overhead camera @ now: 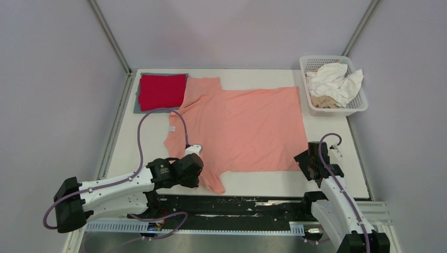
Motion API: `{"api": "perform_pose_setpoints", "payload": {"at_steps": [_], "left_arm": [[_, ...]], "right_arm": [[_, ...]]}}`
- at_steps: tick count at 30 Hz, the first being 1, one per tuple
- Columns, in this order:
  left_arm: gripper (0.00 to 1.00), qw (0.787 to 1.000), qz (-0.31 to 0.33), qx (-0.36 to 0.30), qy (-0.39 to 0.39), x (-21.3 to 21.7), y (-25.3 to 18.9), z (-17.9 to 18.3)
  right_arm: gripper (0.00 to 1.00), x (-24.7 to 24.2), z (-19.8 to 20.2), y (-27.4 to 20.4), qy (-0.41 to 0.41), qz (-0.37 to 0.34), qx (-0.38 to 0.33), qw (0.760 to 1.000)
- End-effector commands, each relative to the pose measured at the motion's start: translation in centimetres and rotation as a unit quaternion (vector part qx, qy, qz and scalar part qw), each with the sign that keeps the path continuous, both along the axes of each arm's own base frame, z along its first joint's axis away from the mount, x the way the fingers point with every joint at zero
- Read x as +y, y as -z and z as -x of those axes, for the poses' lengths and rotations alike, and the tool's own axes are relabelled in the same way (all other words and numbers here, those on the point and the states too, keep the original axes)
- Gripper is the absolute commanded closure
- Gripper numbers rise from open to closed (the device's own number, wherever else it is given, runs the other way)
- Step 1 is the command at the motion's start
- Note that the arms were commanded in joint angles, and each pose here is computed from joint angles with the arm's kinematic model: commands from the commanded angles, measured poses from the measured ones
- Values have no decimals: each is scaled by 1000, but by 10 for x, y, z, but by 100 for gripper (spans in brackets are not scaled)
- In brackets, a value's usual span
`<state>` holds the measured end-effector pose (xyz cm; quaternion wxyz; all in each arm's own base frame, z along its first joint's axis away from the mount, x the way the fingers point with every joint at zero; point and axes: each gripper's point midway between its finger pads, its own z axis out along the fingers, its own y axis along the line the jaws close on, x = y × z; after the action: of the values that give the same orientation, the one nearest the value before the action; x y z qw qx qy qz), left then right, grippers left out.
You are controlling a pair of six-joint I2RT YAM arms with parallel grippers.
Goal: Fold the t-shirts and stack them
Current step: Grab the side of the flattened tshirt closest away from the robot with both arms
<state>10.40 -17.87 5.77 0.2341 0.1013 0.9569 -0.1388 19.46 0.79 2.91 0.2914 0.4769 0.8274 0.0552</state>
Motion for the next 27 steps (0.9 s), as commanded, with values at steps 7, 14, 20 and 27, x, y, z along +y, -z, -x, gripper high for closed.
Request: {"api": "perform_pose_setpoints", "payload": {"at_steps": [7,14,20,27], "left_arm": [[100,999,13,-32,-21,-3,-13,-18],[100,998,20,-36,-37,-1,-17,-22],[100,997,30,-48,-48,-1,-23,-28],[100,992,54,-85,-69,-3,-40,-45]], "right_arm": [[60,-11,-3,1,33,14,-50,998],[65,-9,-5,12,16,16,-33,999],[82,-6,-8,15,2,17,-32,999],[100,-5,-22,-4,-28,32,-71,997]]}}
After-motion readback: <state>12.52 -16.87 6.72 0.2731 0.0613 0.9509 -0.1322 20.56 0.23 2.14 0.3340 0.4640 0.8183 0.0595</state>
